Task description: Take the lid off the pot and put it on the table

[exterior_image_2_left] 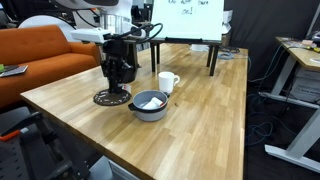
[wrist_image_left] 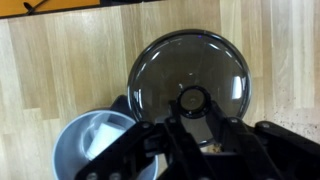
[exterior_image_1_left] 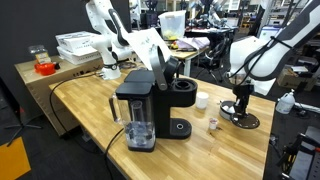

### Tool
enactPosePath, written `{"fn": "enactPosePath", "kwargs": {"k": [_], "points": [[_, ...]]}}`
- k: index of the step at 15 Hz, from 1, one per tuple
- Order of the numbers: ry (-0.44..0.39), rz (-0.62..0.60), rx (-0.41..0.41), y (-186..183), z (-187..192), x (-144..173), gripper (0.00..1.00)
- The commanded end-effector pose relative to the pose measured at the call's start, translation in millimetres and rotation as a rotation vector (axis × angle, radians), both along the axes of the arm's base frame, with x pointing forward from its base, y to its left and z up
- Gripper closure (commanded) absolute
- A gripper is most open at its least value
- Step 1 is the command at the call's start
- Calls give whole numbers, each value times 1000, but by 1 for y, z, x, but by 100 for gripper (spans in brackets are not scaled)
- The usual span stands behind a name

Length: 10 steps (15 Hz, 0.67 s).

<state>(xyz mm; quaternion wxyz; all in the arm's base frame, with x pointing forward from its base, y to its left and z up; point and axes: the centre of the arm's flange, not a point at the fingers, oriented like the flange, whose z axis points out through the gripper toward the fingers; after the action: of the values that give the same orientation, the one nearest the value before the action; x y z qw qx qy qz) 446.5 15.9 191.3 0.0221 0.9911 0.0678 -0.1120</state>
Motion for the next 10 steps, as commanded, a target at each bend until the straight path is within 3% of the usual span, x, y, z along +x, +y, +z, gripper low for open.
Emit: {"fn": "enactPosePath", "kwargs": {"k": [1,6,10], "points": [[11,88,16,13,-3,-19,92],[1,108,44,40,-20,-30,92],[-92,80,111,65,-39,-18,92]]}}
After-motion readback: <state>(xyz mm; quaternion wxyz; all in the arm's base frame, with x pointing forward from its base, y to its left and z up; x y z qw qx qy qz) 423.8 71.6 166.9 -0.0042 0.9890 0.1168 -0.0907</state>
